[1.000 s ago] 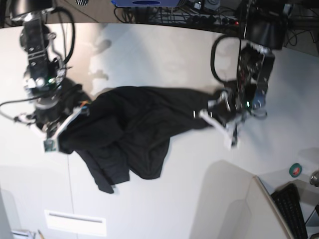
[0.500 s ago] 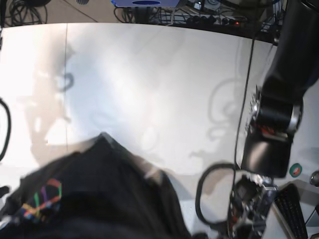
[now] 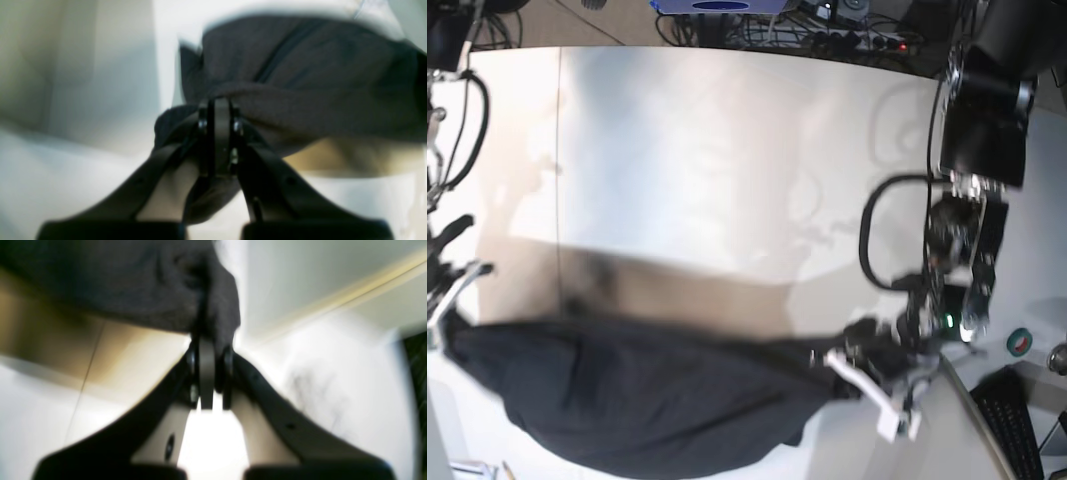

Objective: Layout the t-shirt on the table in an organized manner, then fold the t-shirt properly
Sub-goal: 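Hold the shirt with both grippers, lift and lay it flat, then release the shirt and reposition both grippers at its edges, then grasp the shirt edges with both grippers and pull them apart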

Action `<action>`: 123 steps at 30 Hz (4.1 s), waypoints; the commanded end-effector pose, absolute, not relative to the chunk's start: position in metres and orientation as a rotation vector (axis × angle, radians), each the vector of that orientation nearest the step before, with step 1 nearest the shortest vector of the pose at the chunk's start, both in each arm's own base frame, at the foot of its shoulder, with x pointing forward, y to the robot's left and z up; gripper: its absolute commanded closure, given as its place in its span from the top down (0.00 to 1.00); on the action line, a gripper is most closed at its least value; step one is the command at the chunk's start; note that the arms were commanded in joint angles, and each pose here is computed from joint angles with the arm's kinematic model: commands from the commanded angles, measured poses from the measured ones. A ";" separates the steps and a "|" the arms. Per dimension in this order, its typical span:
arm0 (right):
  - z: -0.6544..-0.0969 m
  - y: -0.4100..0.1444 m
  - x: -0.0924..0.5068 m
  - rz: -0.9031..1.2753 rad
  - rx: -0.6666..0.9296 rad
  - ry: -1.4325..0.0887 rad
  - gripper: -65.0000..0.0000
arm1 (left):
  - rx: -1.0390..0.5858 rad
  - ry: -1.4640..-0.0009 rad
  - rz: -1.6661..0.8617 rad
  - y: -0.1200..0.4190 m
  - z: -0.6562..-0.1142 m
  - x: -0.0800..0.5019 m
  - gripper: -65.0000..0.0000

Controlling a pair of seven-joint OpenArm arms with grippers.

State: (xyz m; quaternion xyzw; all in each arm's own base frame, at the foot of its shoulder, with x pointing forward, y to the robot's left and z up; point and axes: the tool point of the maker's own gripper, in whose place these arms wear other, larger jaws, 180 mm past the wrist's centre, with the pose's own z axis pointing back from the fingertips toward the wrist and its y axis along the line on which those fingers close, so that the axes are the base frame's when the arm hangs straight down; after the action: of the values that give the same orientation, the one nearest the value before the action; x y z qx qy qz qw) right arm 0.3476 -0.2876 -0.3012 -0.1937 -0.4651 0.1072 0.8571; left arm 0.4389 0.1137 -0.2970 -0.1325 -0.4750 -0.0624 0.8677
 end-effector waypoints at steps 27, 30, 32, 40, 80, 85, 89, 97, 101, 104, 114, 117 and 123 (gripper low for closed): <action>-0.382 -0.278 0.264 0.042 -0.314 -0.776 0.52 | -0.047 -1.065 0.102 0.228 -0.331 0.342 0.85; -0.369 -0.276 0.281 0.039 -0.312 -0.821 0.27 | -0.148 -0.992 0.039 0.175 -0.347 0.341 0.43; -0.370 -0.261 0.286 0.073 -0.287 -0.828 0.09 | -0.192 -0.952 0.002 0.148 -0.358 0.334 0.08; -0.445 -0.238 0.287 0.078 -0.174 -0.654 0.00 | -0.192 -0.738 -0.022 0.136 -0.432 0.306 0.00; -0.457 -0.301 0.348 0.056 -0.231 -0.559 0.55 | 0.062 -0.826 0.270 0.305 -0.399 0.314 0.00; -0.464 -0.292 0.343 0.054 -0.214 -0.544 0.50 | 0.093 -0.827 0.325 0.326 -0.397 0.303 0.00; -0.467 -0.289 0.338 0.059 -0.209 -0.541 0.06 | 0.095 -0.827 0.329 0.328 -0.397 0.302 0.00; -0.420 -0.256 0.310 0.123 -0.240 -0.614 0.00 | 0.095 -0.832 0.331 0.328 -0.396 0.304 0.00; -0.413 -0.244 0.279 0.152 -0.244 -0.569 0.00 | 0.090 -0.834 0.323 0.325 -0.396 0.306 0.00; -0.419 -0.232 0.252 0.262 -0.213 -0.526 0.00 | 0.088 -0.838 0.324 0.325 -0.394 0.308 0.00; -0.445 -0.210 0.165 0.489 -0.122 -0.325 0.00 | 0.043 -0.839 0.252 0.294 -0.396 0.324 0.00; -0.449 -0.210 0.153 0.493 -0.114 -0.299 0.00 | 0.002 -0.831 0.175 0.263 -0.399 0.333 0.00; -0.463 -0.178 0.129 0.640 -0.033 -0.239 0.00 | -0.143 -0.818 0.123 0.182 -0.411 0.357 0.00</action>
State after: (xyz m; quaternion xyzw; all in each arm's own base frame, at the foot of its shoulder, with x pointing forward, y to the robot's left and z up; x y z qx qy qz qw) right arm 0.1292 -0.1739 -0.4659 -0.0103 -0.1153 0.3119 0.9430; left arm 0.3500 0.1789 -0.4207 -0.0725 -0.3810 0.0632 0.9196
